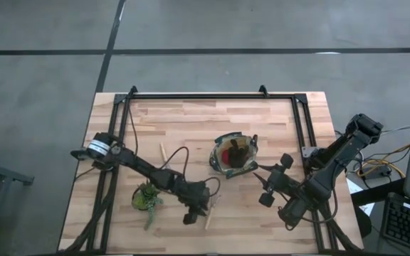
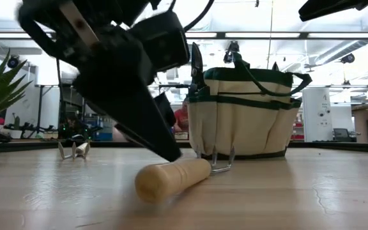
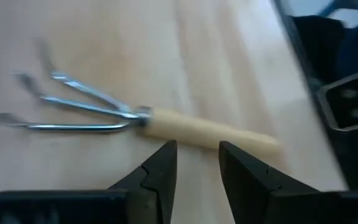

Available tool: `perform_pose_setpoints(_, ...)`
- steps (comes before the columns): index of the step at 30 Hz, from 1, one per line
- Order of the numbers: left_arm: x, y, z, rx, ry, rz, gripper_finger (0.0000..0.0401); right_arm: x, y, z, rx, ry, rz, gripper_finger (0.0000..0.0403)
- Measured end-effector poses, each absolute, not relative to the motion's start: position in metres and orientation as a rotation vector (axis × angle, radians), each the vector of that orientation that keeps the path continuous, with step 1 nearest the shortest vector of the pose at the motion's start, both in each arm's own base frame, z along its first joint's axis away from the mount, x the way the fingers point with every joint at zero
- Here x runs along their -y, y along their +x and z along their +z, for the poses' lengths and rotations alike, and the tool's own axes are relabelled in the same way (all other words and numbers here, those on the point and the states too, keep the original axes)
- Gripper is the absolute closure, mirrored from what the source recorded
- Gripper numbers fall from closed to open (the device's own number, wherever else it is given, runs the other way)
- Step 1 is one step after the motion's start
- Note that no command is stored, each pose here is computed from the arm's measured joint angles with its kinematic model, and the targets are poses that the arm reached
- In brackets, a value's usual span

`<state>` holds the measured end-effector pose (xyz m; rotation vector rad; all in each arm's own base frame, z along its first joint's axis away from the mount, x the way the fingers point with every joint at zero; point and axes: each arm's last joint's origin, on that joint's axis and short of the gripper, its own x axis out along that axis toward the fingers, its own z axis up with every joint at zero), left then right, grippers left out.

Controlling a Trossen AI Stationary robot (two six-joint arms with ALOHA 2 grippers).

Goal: Pick & Place Garden tools in Gardening bag
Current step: Put the bottom brown hand rake into the green gardening bag

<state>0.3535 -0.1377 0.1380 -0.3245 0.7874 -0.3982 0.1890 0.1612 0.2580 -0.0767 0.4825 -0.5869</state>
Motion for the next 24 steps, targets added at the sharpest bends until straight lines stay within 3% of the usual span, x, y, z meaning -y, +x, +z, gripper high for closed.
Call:
perform_pose_setpoints(8,0.122,0.352,0.133,-0.834,-0.212,-0.227,0.0279,-0.161,0.189,0.257,-0.483,-0.077,-0.586,0.0257)
perform_pose_setpoints(17,0.111,0.355,0.134,-0.754,-0.075,0.042,0.0279,-0.162,0.19,0.256,-0.478,-0.074,-0.579,0.0267)
perform_pose_setpoints(24,0.112,0.357,0.136,-0.724,-0.036,0.027,0.0279,-0.162,0.19,0.255,-0.48,-0.079,-0.579,0.0273)
